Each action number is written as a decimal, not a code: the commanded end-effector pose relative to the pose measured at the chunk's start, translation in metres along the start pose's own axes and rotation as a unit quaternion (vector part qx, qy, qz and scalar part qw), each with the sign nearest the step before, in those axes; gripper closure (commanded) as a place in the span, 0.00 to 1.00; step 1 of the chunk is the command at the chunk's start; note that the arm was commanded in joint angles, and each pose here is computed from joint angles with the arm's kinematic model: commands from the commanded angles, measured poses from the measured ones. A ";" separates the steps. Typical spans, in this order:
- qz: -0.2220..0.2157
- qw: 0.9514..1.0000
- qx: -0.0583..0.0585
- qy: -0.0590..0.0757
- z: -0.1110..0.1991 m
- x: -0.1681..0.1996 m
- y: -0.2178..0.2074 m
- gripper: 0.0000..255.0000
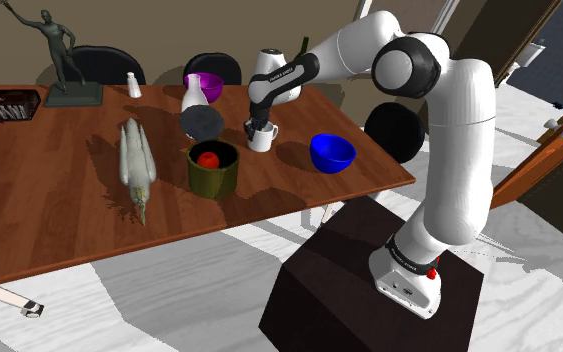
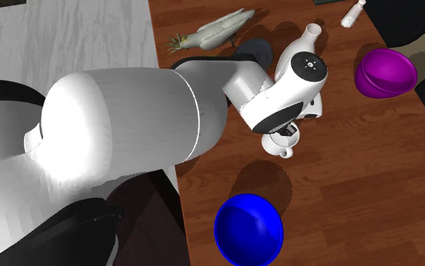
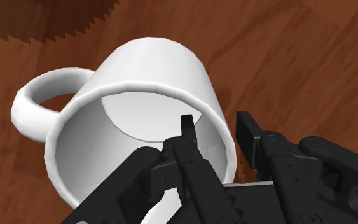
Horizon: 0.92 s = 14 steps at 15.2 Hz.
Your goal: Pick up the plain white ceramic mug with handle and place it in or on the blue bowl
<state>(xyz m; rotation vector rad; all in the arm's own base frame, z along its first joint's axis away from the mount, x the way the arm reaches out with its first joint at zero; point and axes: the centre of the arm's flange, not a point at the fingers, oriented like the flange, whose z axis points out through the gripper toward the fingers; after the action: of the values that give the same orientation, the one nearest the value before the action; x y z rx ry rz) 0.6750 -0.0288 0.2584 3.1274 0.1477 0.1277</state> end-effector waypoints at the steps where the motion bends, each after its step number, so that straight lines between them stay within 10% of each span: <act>1: 0.000 1.000 0.000 0.000 0.000 0.000 0.000 1.00; 14: 0.000 1.000 0.000 0.000 -0.032 0.003 0.000 1.00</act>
<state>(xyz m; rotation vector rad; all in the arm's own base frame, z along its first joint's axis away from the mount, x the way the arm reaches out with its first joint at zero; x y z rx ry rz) 0.6753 -0.0284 0.2841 3.1274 0.1477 0.1274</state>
